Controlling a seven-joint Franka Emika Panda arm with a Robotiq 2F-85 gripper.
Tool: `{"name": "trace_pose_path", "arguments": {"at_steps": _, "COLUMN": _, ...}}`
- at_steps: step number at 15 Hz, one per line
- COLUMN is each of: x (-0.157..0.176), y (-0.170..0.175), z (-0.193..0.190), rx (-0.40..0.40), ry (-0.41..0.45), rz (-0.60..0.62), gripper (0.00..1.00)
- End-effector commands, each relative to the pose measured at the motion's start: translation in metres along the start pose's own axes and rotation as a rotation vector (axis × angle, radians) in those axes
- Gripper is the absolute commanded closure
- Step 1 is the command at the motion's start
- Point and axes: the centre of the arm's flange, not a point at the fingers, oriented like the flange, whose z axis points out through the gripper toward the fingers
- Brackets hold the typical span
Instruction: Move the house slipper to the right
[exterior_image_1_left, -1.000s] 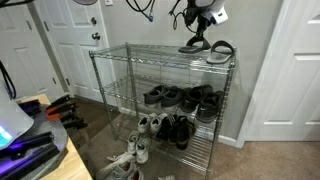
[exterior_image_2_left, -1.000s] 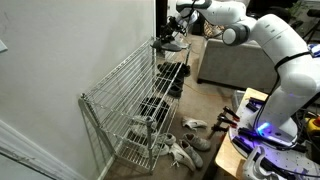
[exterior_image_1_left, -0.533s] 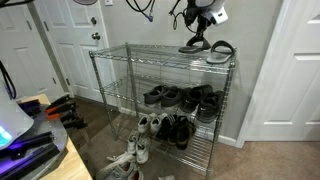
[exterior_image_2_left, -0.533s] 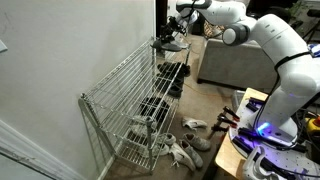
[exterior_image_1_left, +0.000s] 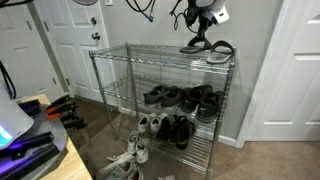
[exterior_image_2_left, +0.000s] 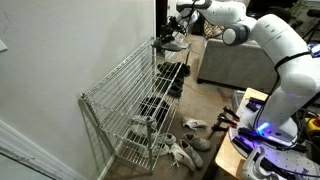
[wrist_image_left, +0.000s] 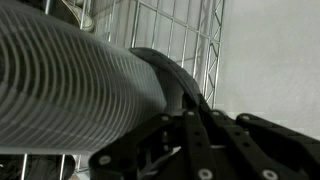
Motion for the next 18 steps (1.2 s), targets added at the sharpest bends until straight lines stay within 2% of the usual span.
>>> {"name": "trace_pose_path", "arguments": {"at_steps": 1, "x": 0.007, "y": 0.000, "z": -0.008, "rx": 0.030, "ry": 0.038, "rz": 0.005, "gripper": 0.98}}
{"name": "trace_pose_path", "arguments": {"at_steps": 8, "x": 0.016, "y": 0.009, "z": -0.014, "rx": 0.032, "ry": 0.046, "rz": 0.025, "gripper": 0.96}}
{"name": "trace_pose_path", "arguments": {"at_steps": 9, "x": 0.016, "y": 0.010, "z": -0.014, "rx": 0.030, "ry": 0.045, "rz": 0.029, "gripper": 0.71}}
{"name": "trace_pose_path", "arguments": {"at_steps": 10, "x": 0.016, "y": 0.011, "z": -0.015, "rx": 0.031, "ry": 0.046, "rz": 0.032, "gripper": 0.70}}
{"name": "trace_pose_path", "arguments": {"at_steps": 18, "x": 0.008, "y": 0.021, "z": -0.023, "rx": 0.028, "ry": 0.025, "rz": 0.027, "gripper": 0.19}}
